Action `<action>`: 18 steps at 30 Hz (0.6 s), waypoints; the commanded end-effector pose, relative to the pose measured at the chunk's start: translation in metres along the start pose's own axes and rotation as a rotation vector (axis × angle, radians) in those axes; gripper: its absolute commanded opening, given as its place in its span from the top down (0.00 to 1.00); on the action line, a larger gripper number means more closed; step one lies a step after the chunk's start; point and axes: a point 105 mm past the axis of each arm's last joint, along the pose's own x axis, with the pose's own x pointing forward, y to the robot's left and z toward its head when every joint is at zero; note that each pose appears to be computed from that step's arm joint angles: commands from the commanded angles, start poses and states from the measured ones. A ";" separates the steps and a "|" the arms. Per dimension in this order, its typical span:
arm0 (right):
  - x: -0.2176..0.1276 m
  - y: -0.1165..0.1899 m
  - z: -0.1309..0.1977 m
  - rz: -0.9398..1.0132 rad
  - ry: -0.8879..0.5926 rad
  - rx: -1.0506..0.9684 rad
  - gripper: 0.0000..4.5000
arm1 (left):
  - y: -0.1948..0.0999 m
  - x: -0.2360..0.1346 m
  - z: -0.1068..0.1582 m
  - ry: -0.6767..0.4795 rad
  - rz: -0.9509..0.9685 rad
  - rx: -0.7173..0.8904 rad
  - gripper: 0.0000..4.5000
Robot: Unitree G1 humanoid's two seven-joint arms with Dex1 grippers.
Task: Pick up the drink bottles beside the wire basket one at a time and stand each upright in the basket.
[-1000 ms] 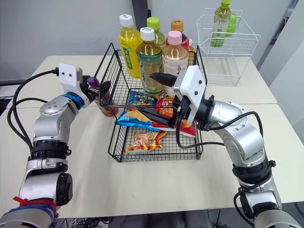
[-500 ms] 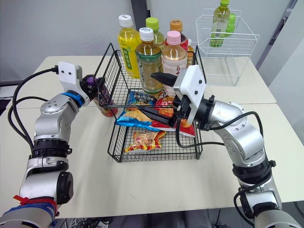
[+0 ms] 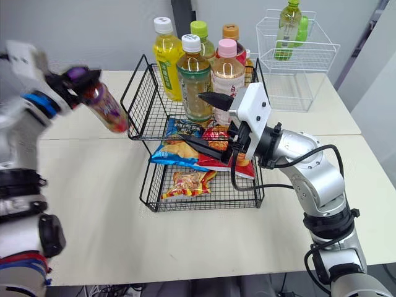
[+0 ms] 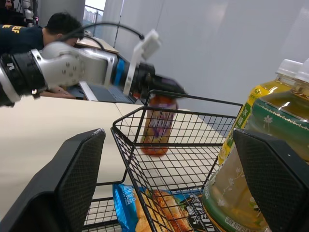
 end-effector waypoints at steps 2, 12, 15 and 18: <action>-0.003 0.000 0.013 -0.008 -0.051 -0.031 0.00 | -0.019 -0.012 0.094 -0.170 -0.161 0.028 0.69; -0.004 -0.004 0.012 -0.041 -0.062 -0.032 0.00 | -0.057 -0.007 0.178 -0.259 -0.417 -0.006 0.69; -0.003 -0.004 0.011 -0.043 -0.064 -0.033 0.00 | -0.067 0.001 0.171 -0.220 -0.482 0.008 0.69; -0.003 -0.003 0.012 -0.049 -0.067 -0.035 0.00 | -0.080 0.011 0.160 -0.181 -0.535 0.009 0.69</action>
